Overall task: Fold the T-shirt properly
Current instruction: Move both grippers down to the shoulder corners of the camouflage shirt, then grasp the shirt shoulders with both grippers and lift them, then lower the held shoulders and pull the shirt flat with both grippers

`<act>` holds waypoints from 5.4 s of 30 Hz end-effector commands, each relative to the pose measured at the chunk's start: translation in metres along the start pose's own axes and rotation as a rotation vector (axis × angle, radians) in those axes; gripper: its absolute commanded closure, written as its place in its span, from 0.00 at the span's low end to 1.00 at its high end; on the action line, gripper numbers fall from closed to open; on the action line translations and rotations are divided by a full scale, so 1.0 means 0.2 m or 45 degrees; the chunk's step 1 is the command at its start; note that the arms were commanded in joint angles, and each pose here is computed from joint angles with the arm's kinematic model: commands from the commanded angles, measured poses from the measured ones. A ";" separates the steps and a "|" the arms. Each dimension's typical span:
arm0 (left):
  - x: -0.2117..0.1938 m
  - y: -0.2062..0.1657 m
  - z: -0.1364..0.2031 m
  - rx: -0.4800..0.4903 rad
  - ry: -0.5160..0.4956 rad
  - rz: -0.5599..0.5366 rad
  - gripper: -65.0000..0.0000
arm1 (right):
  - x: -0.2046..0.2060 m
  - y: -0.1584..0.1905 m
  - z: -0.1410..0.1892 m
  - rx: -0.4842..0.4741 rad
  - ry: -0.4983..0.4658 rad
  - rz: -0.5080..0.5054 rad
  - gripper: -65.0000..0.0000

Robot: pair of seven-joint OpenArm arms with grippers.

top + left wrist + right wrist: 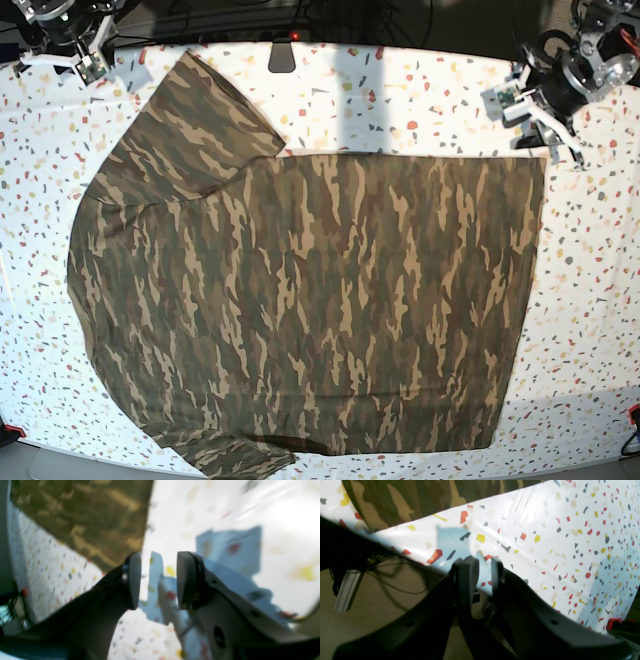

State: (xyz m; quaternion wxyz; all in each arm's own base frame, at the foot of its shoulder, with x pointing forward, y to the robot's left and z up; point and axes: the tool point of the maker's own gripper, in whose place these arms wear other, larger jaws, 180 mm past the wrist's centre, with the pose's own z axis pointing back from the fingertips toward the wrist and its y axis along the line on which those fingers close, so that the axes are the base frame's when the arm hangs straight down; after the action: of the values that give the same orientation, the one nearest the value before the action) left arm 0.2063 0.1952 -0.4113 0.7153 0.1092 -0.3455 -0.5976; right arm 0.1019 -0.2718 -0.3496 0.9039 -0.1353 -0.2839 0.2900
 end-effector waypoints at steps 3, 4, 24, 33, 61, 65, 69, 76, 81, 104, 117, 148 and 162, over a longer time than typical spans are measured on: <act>0.02 0.11 0.00 0.065 -0.032 0.004 0.64 | 0.02 -0.02 0.01 -0.016 -0.011 0.006 0.79; 0.03 0.12 0.00 0.070 -0.045 0.011 0.64 | 0.01 -0.02 0.01 -0.016 0.002 0.007 0.79; -0.26 0.01 -0.21 -0.077 0.181 -0.034 0.64 | -0.04 -0.02 0.01 -0.017 0.077 0.007 0.79; -0.35 0.02 -0.18 -0.086 0.264 -0.060 1.00 | -0.04 -0.02 0.01 -0.019 0.077 0.012 0.79; -0.28 -0.20 -0.18 -0.161 0.228 0.015 1.00 | 0.22 -0.06 -0.09 -0.028 -0.162 0.884 0.63; -0.27 -0.20 -0.18 -0.160 0.224 0.021 1.00 | 0.24 -0.03 -0.19 -0.009 -0.205 0.908 0.63; -0.27 -0.20 -0.18 -0.159 0.224 0.021 1.00 | 0.18 0.01 -0.30 -0.004 -0.162 1.026 0.63; -0.27 -0.19 -0.19 -0.154 0.223 0.019 1.00 | 0.15 0.11 -0.42 0.079 -0.143 1.081 0.63; -0.27 -0.19 -0.19 -0.153 0.222 0.020 1.00 | 0.15 0.12 -0.49 0.085 -0.124 1.111 0.63; -0.27 -0.20 -0.19 -0.158 0.218 0.099 1.00 | 0.12 0.21 -0.51 0.304 -0.047 1.110 1.00; -0.24 -0.16 -0.16 0.003 0.182 0.352 1.00 | 0.25 0.25 -0.45 0.274 -0.179 0.860 1.00; -0.18 -0.30 0.41 0.112 0.176 0.492 1.00 | -0.08 0.44 0.05 0.403 -0.068 0.687 1.00; -0.07 0.13 0.44 0.383 0.004 0.564 1.00 | 0.34 -0.12 -0.02 -0.128 -0.283 0.494 1.00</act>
State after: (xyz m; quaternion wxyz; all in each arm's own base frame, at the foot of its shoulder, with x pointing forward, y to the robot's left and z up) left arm 0.1672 0.2373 -0.3457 0.8135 0.1312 -0.4323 -0.3663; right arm 0.1556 -0.2538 -0.3224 0.7979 -0.1944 -0.3508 0.4501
